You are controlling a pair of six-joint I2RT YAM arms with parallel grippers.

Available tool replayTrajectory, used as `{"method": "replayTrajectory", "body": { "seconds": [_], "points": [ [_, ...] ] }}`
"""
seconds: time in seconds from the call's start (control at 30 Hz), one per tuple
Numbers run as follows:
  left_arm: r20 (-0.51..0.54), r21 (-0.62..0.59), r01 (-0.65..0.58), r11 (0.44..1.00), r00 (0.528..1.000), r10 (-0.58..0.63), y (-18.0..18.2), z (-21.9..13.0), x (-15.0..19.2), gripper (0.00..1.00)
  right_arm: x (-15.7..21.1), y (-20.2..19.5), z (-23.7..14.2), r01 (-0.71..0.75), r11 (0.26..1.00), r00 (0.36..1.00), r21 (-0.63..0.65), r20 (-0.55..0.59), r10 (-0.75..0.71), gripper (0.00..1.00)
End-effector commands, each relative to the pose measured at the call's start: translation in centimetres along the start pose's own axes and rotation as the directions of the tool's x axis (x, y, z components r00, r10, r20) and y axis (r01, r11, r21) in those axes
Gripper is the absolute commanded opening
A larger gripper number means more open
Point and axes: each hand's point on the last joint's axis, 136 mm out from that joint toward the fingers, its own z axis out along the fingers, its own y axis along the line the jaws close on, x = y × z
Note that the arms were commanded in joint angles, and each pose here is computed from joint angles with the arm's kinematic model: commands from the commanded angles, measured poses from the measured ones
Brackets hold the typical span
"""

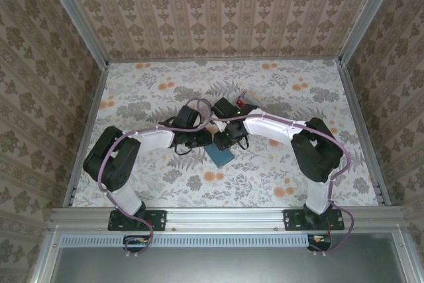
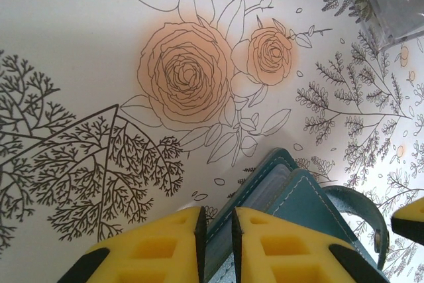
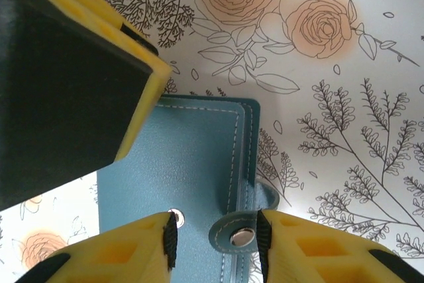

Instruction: Put the credit cards into the card holder

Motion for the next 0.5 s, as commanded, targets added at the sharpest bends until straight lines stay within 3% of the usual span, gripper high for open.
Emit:
{"method": "replayTrajectory", "body": {
  "seconds": [0.0,0.47],
  "points": [
    [-0.005,0.003,0.02,1.0,1.0,-0.02,0.4,0.3,0.1,0.21,-0.5,-0.7,0.3,0.005,0.998,1.0,0.058,0.012,-0.005,0.39],
    [-0.012,0.019,0.025,1.0,1.0,-0.024,0.1,0.7,0.0,0.21,-0.3,-2.2,-0.4,0.031,0.989,0.999,0.147,0.006,-0.033,0.26]
  ]
}}
